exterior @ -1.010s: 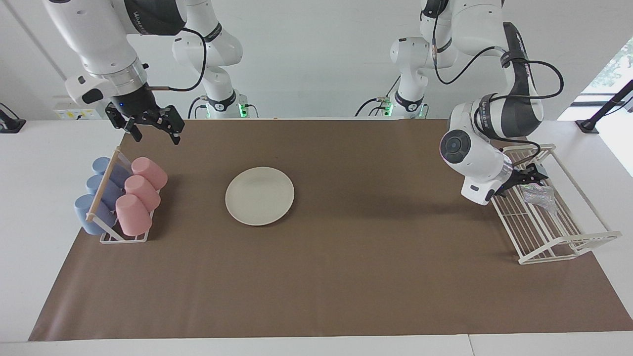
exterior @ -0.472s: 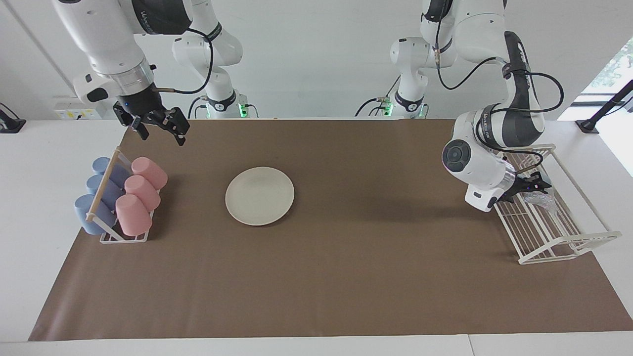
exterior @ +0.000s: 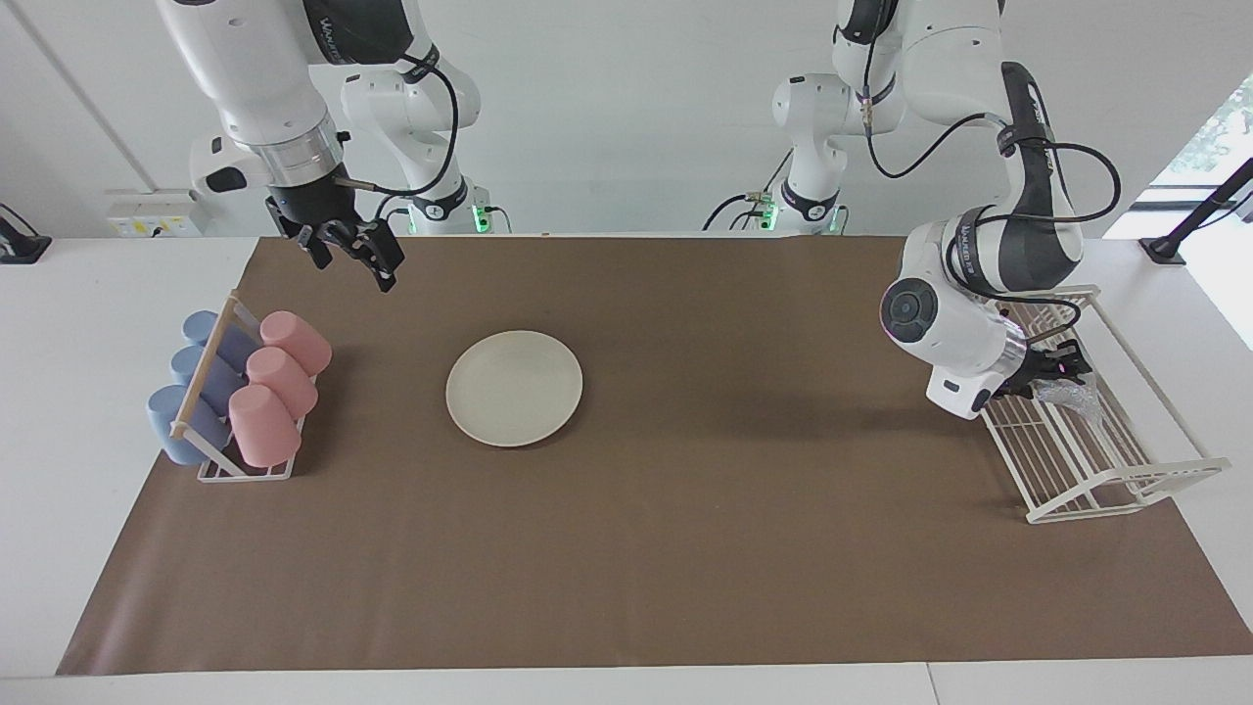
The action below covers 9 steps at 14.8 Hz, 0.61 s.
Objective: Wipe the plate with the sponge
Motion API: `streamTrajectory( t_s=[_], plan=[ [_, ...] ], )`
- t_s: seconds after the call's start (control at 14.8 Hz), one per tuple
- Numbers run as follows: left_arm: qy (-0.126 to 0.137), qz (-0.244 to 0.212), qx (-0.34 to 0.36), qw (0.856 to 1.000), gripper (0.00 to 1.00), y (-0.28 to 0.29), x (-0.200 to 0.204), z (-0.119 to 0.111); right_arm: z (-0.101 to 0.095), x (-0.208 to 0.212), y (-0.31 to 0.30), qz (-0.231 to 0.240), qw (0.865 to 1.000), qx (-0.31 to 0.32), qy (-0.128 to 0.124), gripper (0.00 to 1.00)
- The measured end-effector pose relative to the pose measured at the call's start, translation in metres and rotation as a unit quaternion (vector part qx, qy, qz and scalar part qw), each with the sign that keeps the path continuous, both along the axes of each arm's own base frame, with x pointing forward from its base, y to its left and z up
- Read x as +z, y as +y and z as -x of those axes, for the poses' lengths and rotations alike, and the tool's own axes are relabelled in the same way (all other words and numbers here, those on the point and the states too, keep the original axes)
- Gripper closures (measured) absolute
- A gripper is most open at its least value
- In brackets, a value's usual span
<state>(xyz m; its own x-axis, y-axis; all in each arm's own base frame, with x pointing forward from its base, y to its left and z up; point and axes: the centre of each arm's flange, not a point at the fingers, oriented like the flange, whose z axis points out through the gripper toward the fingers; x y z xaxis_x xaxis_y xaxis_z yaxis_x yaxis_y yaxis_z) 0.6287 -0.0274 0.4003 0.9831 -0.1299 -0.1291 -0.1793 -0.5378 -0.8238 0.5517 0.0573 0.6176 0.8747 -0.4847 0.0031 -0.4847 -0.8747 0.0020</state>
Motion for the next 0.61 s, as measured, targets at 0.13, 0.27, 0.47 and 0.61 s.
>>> streamTrajectory(
  t_s=[0.13,0.27,0.47,0.61],
  plan=[
    [0.001,-0.001,0.001,1.000,0.73,0.000,0.000,0.000,0.002,0.000,0.015,0.000,0.999,-0.054,0.000,0.00],
    [0.001,-0.001,0.001,1.000,0.93,0.000,0.000,0.000,0.006,0.000,0.041,-0.001,0.995,-0.103,-0.001,0.00],
    [-0.003,0.000,0.001,1.000,0.93,0.000,0.004,-0.001,0.012,0.000,0.072,-0.001,0.988,-0.154,-0.001,0.00],
    [-0.011,0.001,0.002,1.000,0.94,-0.002,0.020,-0.005,0.016,0.002,0.090,-0.007,0.978,-0.208,-0.004,0.00]
  ],
)
